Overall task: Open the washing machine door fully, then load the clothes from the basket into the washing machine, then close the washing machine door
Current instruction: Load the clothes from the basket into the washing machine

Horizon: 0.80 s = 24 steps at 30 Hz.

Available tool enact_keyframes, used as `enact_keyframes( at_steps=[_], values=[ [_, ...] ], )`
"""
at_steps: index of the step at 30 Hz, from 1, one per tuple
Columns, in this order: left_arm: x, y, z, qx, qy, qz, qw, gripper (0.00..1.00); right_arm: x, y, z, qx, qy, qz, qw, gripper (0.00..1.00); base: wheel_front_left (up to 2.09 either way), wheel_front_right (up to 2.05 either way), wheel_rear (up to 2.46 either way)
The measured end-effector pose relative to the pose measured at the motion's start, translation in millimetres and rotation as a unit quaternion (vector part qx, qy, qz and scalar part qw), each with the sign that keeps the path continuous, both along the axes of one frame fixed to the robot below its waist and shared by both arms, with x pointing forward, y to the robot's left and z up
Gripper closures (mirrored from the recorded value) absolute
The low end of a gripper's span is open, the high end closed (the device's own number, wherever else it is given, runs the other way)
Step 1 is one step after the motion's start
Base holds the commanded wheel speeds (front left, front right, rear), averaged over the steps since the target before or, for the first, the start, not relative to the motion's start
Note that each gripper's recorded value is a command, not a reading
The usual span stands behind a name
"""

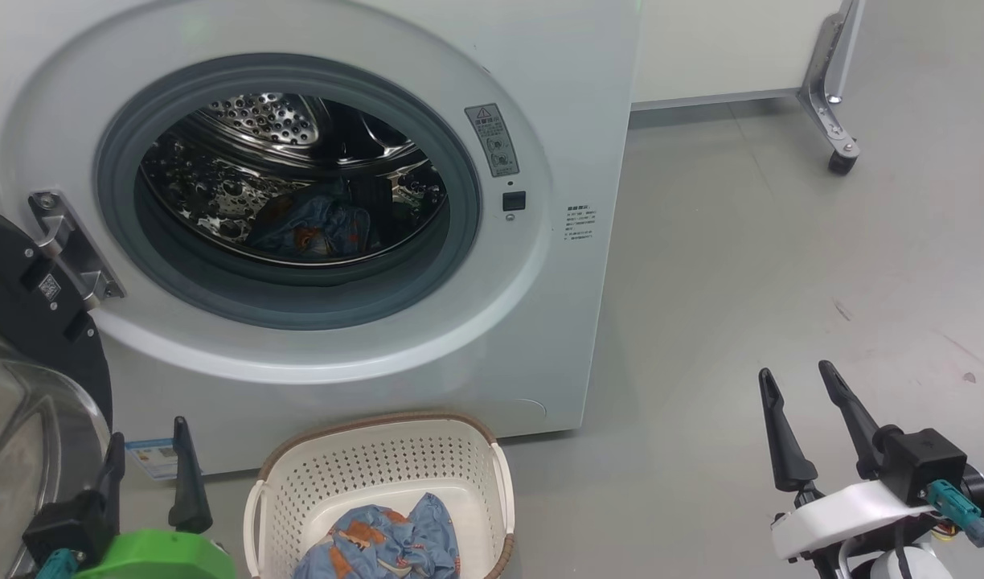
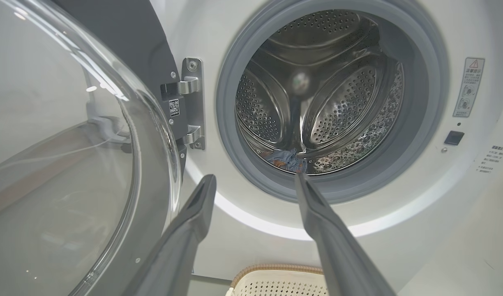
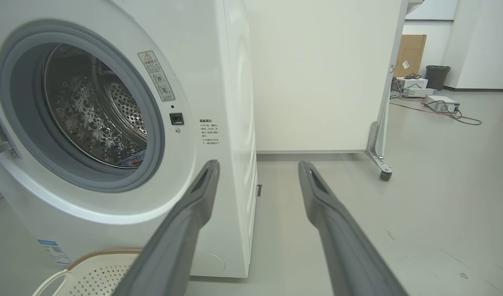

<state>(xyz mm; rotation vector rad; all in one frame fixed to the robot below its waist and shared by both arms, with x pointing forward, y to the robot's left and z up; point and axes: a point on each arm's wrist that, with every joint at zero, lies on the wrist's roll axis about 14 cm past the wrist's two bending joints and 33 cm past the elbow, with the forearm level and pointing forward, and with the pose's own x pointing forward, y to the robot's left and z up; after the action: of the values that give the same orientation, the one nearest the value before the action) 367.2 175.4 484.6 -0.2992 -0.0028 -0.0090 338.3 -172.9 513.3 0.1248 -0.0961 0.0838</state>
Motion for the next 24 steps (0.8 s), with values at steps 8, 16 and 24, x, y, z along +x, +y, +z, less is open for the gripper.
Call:
enact_keyframes(
  at_steps=[8,16,24],
  values=[
    [-9,-1,-1,0.002,0.000,0.000,1.000,0.00,2,0,1,0.001,-0.002,0.000,1.000,0.00,0.00,0.00,0.00],
    [-14,-5,-3,0.006,0.003,-0.004,1.000,0.00,2,2,-4,0.001,0.006,0.002,1.000,0.00,0.00,0.00,0.00],
    [-11,-17,-12,0.007,0.018,-0.020,1.000,0.00,6,6,-13,0.004,0.022,0.006,1.000,0.00,0.00,0.00,0.00]
  ],
)
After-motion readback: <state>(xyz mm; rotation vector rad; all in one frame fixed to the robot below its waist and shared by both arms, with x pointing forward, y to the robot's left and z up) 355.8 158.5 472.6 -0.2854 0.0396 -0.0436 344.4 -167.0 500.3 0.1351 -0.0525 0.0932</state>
